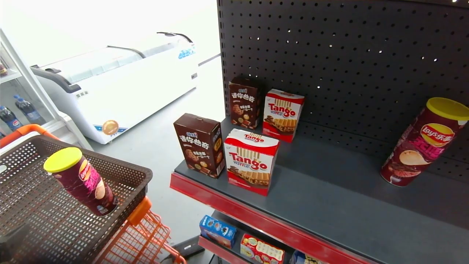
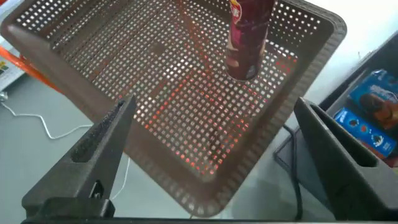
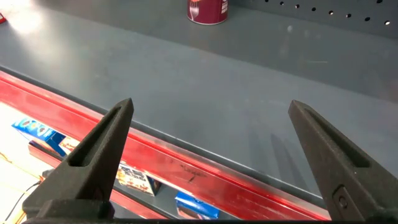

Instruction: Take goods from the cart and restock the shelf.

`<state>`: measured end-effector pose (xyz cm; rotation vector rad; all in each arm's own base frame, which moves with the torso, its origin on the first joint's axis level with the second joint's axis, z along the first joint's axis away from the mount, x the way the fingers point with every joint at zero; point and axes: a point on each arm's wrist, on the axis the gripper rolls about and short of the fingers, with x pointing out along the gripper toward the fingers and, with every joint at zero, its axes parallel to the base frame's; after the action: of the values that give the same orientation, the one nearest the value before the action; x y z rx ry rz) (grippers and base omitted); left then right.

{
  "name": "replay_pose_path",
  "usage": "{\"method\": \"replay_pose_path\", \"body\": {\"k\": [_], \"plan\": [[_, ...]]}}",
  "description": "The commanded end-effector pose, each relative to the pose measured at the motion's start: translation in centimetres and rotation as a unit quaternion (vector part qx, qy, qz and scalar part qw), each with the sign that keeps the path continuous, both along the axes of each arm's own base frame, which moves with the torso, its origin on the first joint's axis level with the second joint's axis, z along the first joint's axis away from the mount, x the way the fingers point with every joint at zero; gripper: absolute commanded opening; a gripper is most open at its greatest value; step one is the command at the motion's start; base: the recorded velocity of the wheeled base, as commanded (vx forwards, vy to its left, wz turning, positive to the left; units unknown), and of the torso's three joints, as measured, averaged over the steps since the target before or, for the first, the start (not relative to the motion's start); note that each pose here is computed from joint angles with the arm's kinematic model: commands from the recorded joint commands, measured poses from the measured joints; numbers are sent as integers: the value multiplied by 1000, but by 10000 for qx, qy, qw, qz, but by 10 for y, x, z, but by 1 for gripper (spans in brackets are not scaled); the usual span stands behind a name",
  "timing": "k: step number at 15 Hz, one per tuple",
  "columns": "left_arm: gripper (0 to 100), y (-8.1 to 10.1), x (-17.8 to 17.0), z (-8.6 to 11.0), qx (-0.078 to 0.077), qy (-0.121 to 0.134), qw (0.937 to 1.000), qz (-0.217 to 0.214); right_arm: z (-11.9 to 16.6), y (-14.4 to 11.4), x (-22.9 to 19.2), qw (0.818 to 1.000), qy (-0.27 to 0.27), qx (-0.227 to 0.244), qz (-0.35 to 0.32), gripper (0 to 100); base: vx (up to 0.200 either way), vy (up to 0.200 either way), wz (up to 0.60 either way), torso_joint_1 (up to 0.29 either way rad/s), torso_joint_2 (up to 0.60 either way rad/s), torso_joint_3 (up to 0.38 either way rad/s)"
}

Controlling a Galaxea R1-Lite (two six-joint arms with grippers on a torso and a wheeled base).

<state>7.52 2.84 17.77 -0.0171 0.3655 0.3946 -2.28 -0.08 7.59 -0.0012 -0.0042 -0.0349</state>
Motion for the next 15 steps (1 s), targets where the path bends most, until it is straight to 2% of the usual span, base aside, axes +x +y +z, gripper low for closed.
{"method": "replay_pose_path", "body": {"k": [1, 3, 4, 6, 8, 10, 12, 14, 15], "plan": [[100, 23, 49, -20, -327, 592, 9977, 36, 0, 0, 0, 10000, -2, -1, -2, 100, 0, 0, 0, 0, 0, 0], [100, 26, 62, -29, -365, 643, 9973, -24, 0, 0, 0, 10000, -2, -1, -2, 100, 0, 0, 0, 0, 0, 0], [100, 25, 76, -38, -389, 669, 9967, -255, 0, 0, 0, 10000, -2, -1, -2, 100, 0, 0, 0, 0, 0, 0], [100, 28, 93, -45, -390, 523, 9973, -339, 0, 0, 0, 10000, -2, -1, -2, 100, 0, 0, 0, 0, 0, 0], [100, 28, 106, -51, -366, 533, 9971, -413, 0, 0, 0, 10000, -1, -9, -2, 100, 0, 0, 0, 0, 0, 0], [100, 31, 124, -60, -237, 527, 9979, -297, 0, 0, 0, 10000, -2, -1, -2, 100, 0, 0, 0, 0, 0, 0], [100, 32, 135, -63, -164, 358, 9987, -325, 0, 0, 0, 10000, -2, -1, -2, 100, 0, 0, 0, 0, 0, 0], [100, 34, 153, -69, 43, 25, 9999, -95, 0, 0, 0, 10000, -2, -1, -2, 100, 0, 0, 0, 0, 0, 0], [100, 32, 157, -71, 69, -47, 9998, -159, 0, 0, 0, 10000, -1, -9, -2, 100, 0, 0, 0, 0, 0, 0]]}}
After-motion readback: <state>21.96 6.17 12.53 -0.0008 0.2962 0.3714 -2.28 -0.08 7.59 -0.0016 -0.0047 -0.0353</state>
